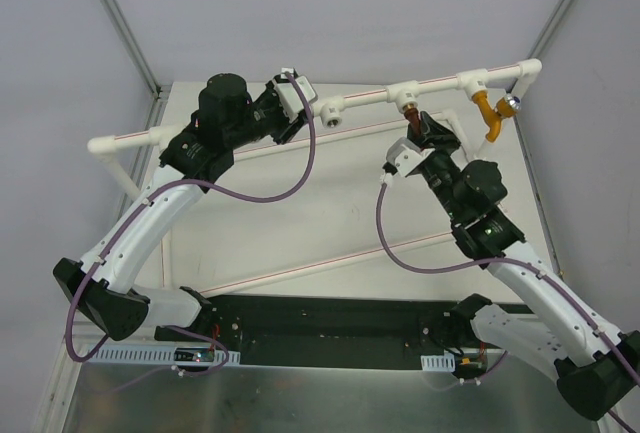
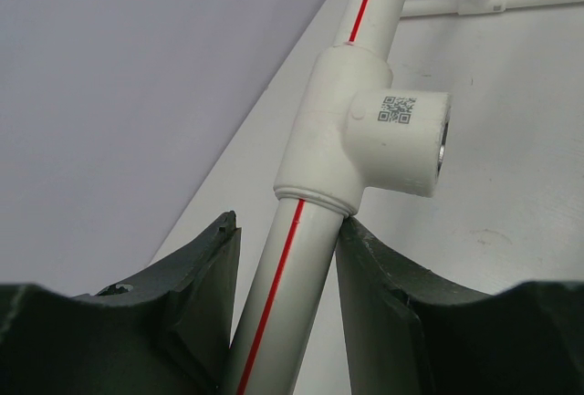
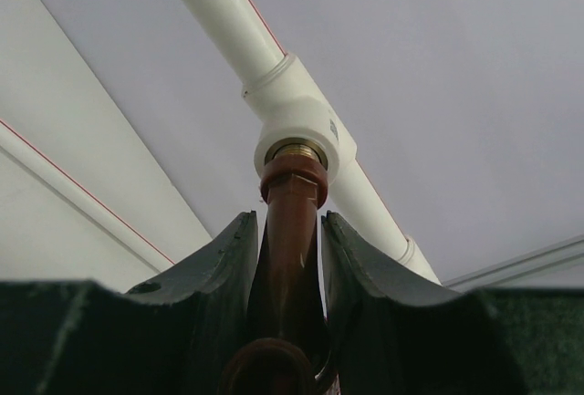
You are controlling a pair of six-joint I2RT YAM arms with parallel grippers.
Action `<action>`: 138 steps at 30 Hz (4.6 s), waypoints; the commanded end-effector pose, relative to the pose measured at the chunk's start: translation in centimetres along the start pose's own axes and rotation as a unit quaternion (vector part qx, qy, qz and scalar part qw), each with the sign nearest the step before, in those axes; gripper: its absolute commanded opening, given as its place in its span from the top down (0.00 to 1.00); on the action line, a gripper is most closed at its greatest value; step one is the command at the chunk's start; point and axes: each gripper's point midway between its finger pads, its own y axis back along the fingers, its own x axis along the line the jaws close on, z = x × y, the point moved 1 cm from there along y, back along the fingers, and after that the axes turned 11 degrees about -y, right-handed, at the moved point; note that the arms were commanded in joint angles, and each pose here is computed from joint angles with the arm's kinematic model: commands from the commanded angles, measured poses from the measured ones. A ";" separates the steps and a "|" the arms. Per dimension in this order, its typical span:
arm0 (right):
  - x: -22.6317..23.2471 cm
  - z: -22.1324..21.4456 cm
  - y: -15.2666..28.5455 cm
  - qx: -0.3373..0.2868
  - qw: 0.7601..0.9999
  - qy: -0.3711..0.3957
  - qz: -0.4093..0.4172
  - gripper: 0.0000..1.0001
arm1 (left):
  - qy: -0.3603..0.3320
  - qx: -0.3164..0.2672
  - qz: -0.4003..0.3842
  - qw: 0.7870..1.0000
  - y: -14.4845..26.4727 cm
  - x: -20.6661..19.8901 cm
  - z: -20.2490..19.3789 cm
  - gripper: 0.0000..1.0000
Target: Install the water faucets
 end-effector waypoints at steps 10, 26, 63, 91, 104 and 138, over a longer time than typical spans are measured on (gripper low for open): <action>1.2 -2.2 -2.0 0.002 1.000 -0.007 0.002 1.00 | 0.226 0.158 -0.200 0.940 2.1 -12.4 -7.4 1.00; 2.3 -2.5 -2.9 -0.011 0.978 -0.207 0.003 1.00 | 0.226 0.161 -0.198 0.940 2.1 -12.4 -7.5 1.00; 2.6 0.0 -3.2 -0.058 0.530 -0.841 -0.094 1.00 | 0.230 0.174 -0.192 0.938 1.7 -12.3 -8.2 1.00; -0.5 0.9 -0.4 -0.139 0.152 -0.974 -0.098 1.00 | 0.228 0.180 -0.184 0.939 1.8 -12.2 -8.5 1.00; -0.8 3.6 1.0 -0.135 0.264 -0.953 -0.060 1.00 | 0.230 0.183 -0.188 0.937 1.7 -12.3 -8.7 1.00; -3.4 5.0 0.8 -0.169 0.847 -0.498 -0.075 1.00 | 0.230 0.179 -0.193 0.937 1.6 -12.5 -8.5 1.00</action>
